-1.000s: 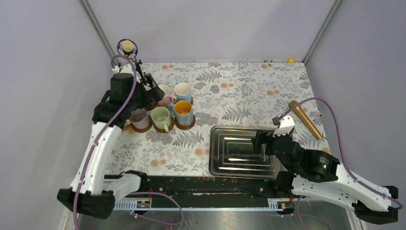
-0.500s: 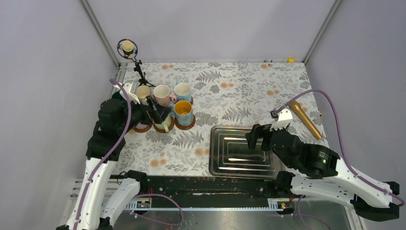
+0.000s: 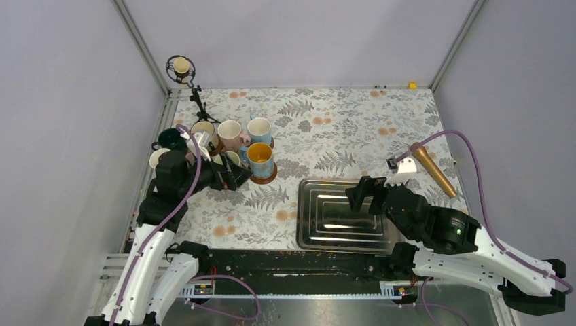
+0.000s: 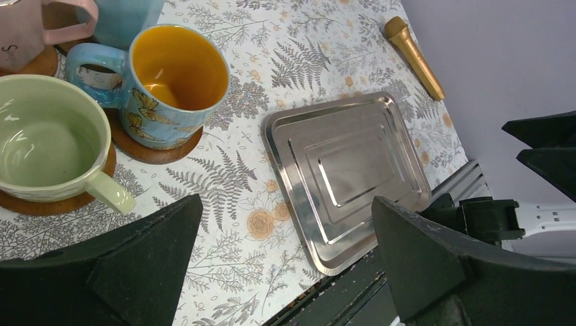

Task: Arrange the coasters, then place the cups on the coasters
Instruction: Reset both arms

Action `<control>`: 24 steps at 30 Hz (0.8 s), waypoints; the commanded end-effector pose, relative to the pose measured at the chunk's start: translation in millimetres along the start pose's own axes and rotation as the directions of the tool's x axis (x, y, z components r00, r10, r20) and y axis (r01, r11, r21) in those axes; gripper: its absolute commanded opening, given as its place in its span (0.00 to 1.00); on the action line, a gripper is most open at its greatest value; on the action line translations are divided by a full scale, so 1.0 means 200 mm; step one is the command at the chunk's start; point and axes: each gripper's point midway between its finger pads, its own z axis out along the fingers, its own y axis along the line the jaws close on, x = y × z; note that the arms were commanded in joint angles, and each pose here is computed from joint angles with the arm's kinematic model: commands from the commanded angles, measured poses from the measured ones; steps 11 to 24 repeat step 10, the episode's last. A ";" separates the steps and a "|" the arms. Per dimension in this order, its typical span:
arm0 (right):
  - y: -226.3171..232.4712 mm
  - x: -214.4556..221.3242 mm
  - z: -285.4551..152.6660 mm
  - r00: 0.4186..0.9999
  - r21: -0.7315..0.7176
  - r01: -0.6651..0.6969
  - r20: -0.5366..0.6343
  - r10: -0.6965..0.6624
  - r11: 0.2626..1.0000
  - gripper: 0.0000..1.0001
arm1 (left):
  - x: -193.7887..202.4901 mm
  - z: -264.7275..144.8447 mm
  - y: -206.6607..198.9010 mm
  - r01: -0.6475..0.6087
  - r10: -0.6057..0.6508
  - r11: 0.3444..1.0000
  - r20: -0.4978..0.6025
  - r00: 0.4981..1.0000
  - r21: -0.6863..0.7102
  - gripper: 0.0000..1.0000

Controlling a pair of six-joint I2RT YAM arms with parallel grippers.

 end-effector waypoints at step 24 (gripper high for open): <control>0.05 -0.07 0.00 0.998 -0.027 -0.043 0.048 0.044 0.999 0.99 | -0.09 0.00 -0.08 -0.045 0.041 0.996 0.055 0.998 0.073 0.99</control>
